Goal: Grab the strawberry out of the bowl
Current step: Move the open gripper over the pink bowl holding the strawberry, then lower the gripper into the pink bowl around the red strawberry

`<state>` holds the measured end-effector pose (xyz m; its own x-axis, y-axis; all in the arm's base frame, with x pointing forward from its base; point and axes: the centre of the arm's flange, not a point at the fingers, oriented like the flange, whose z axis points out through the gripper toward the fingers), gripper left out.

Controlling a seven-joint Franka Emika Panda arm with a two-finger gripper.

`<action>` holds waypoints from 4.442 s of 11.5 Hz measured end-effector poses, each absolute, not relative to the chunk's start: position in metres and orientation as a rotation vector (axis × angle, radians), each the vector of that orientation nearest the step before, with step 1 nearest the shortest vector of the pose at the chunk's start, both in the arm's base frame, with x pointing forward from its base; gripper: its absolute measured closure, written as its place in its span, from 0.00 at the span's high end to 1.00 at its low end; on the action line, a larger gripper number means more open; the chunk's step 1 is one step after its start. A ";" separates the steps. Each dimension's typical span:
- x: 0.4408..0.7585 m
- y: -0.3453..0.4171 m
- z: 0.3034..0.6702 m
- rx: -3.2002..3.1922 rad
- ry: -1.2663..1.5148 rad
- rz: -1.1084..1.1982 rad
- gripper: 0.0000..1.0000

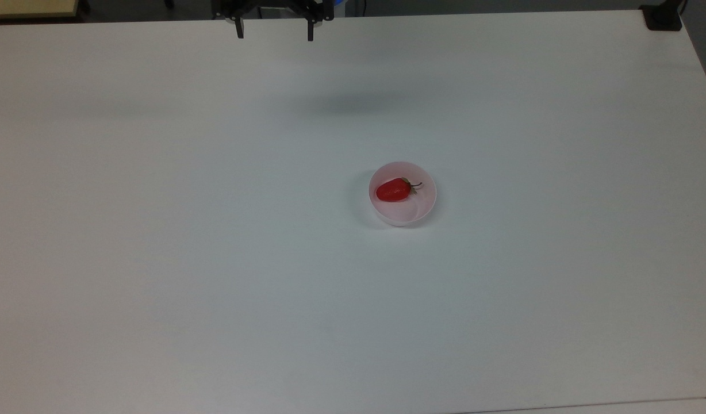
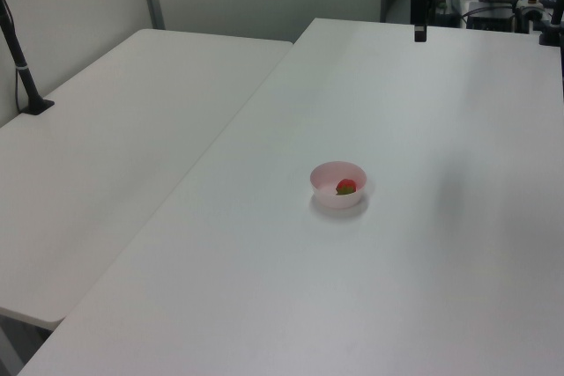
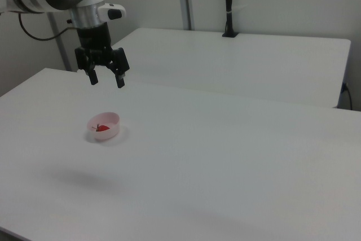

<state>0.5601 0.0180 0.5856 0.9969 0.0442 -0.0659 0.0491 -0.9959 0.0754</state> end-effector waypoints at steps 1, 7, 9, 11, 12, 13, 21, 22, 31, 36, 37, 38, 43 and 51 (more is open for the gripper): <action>0.560 0.018 0.586 3.062 0.072 -0.099 1.00; 0.560 0.019 0.580 3.061 0.076 -0.115 1.00; 0.560 0.024 0.578 3.060 0.089 -0.121 1.00; 0.563 0.034 0.573 3.062 0.075 -0.122 1.00; 0.567 0.047 0.568 3.063 0.037 -0.107 1.00; 0.571 0.061 0.562 3.062 -0.012 -0.089 1.00; 0.619 0.165 0.456 3.021 -0.629 0.051 0.97; 0.623 0.172 0.441 3.008 -0.711 0.052 0.96; 0.642 0.219 0.341 2.957 -1.025 0.083 0.78; 0.643 0.223 0.316 2.944 -1.025 0.051 0.76; 0.642 0.223 0.314 2.942 -1.025 0.048 0.63; 0.642 0.223 0.314 2.942 -1.025 0.048 0.62; 0.648 0.223 0.347 2.989 -0.966 0.110 0.56; 0.638 0.195 0.382 3.046 -0.534 0.012 0.76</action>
